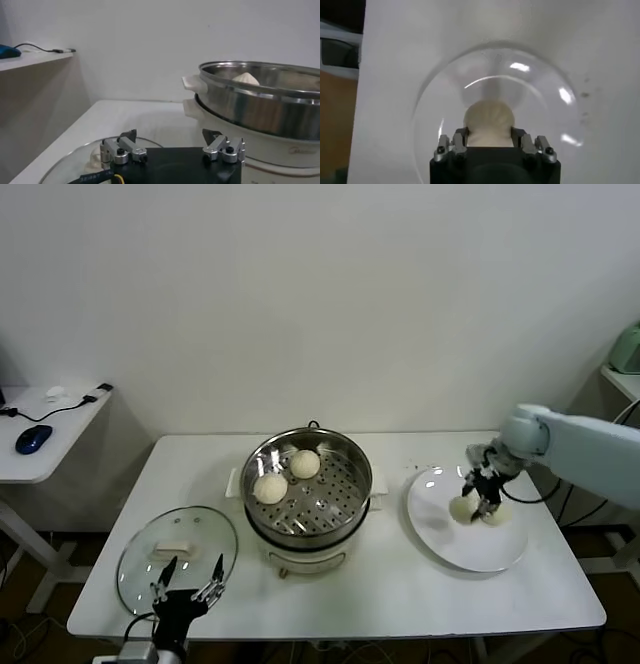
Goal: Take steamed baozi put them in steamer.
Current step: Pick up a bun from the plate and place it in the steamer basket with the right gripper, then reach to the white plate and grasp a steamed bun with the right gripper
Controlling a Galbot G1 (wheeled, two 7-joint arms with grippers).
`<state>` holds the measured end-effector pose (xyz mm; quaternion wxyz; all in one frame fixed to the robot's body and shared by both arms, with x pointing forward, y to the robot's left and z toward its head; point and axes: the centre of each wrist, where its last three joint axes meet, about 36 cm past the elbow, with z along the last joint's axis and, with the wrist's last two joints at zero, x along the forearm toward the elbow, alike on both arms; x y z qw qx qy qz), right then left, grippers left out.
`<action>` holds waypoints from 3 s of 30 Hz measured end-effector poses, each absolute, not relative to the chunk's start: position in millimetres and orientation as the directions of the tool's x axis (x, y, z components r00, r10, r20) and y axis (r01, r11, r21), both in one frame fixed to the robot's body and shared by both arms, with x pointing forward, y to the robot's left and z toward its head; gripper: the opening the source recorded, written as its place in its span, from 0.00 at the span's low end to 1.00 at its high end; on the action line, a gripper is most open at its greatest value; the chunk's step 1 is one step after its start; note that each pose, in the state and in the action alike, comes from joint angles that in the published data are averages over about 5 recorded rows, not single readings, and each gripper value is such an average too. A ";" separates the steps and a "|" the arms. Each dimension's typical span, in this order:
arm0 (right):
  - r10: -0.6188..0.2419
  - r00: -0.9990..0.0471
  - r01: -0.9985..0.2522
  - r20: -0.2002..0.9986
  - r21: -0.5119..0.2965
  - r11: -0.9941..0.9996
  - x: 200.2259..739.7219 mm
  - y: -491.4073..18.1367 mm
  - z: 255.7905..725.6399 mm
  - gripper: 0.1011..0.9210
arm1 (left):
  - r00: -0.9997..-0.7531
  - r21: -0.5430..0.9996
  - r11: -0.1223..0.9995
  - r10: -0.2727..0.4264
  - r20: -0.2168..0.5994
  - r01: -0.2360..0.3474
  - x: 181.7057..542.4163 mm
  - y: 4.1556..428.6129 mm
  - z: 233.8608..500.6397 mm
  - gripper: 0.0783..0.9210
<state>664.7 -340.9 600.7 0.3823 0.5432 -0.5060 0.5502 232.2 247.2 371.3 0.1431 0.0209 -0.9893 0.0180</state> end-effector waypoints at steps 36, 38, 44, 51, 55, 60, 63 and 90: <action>-0.108 -0.012 -0.023 0.994 -0.108 -0.994 614.6 10.7 601.4 0.65 | -0.959 -0.020 0.999 -0.041 0.282 -0.048 232.1 248.6 367.8 0.88; -0.111 -0.008 -0.020 0.994 -0.111 -0.994 614.9 12.8 596.7 0.69 | -0.958 -0.021 0.999 -0.041 0.282 -0.048 232.0 248.3 367.5 0.88; -0.123 0.010 -0.021 0.992 -0.123 -0.992 617.8 13.4 600.9 0.86 | -0.959 -0.021 0.999 -0.043 0.280 -0.050 231.9 248.9 367.9 0.88; -0.122 -0.003 -0.132 0.993 -0.121 -0.984 642.6 -19.6 647.9 0.88 | -0.961 -0.023 0.999 -0.037 0.273 -0.045 232.5 247.4 370.1 0.88; -0.122 -0.029 -0.310 0.992 -0.125 -0.942 666.6 -73.9 682.9 0.88 | -0.963 -0.023 0.999 -0.032 0.268 -0.040 233.1 247.0 371.0 0.88; -0.098 -0.079 -0.595 0.992 -0.126 -0.794 689.0 -177.2 716.2 0.88 | -0.966 -0.024 0.999 -0.027 0.257 -0.035 235.9 247.9 373.4 0.88; -0.082 -0.095 -0.736 0.992 -0.125 -0.665 693.0 -245.5 716.5 0.88 | -0.968 -0.027 0.999 -0.025 0.251 -0.033 238.0 247.9 375.2 0.88; -0.038 -0.084 -0.996 0.996 -0.085 -0.020 674.2 -471.1 499.9 0.88 | -0.957 -0.021 0.999 -0.038 0.287 -0.046 225.8 246.4 368.8 0.88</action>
